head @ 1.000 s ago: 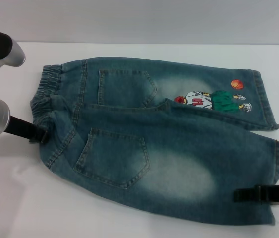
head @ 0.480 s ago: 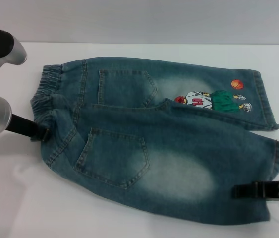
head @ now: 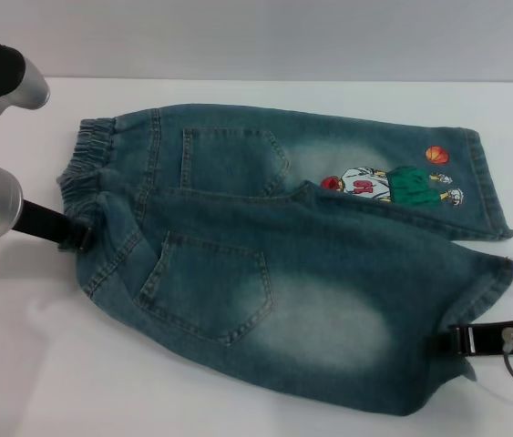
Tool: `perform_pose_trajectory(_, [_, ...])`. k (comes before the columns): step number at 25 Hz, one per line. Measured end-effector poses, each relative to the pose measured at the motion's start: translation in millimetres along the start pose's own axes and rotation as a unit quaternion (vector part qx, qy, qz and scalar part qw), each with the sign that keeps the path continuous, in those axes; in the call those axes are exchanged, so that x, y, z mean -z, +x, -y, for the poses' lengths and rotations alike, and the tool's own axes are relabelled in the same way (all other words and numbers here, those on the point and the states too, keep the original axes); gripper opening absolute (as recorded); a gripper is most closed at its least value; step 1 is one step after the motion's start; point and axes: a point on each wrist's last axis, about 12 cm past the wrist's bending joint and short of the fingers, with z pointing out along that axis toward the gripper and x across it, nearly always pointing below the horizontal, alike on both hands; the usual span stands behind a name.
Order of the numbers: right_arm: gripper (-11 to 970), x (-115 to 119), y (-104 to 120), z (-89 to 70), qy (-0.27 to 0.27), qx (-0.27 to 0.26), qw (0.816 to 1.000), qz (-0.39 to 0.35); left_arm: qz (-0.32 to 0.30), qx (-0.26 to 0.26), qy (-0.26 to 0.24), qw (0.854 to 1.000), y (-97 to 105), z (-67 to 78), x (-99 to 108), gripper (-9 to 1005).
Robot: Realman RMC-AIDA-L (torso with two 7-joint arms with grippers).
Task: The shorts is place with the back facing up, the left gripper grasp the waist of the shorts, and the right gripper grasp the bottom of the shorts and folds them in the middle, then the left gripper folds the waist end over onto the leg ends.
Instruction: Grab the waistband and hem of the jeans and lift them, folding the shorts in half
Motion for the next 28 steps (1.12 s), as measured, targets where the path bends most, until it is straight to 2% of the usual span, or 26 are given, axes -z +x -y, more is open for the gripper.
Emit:
perform_pose_trajectory(2, [469, 0, -1, -0.5, -0.002, 0.004, 1.0, 0.001, 0.002, 0.001, -0.001, 1.0, -1, -0.2, 0, 194])
perform_pose_trajectory(5, [226, 1, -2, -1.1, -0.003, 0.008, 1.0, 0.008, 0.006, 0.004, -0.002, 1.0, -1, -1.1, 0, 195])
perform_pose_trajectory(11, [17, 6, -11, -3.7, -0.021, 0.019, 0.999, 0.041, 0.016, 0.009, -0.004, 1.0, -3, -2.7, 2, 194])
perform_pose_trajectory(20, [7, 25, -30, 4.0, -0.045, 0.026, 0.989, 0.136, 0.042, 0.028, -0.012, 0.999, -4, -10.6, 13, 195])
perform_pose_trajectory(24, [7, 32, -36, 12.5, -0.037, 0.026, 0.983, 0.178, 0.063, 0.047, -0.022, 0.997, -5, -20.0, 17, 195])
perform_pose_trajectory(28, [6, 39, -42, 17.6, -0.031, 0.031, 0.975, 0.22, 0.086, 0.057, -0.02, 0.994, -9, -22.8, 19, 194])
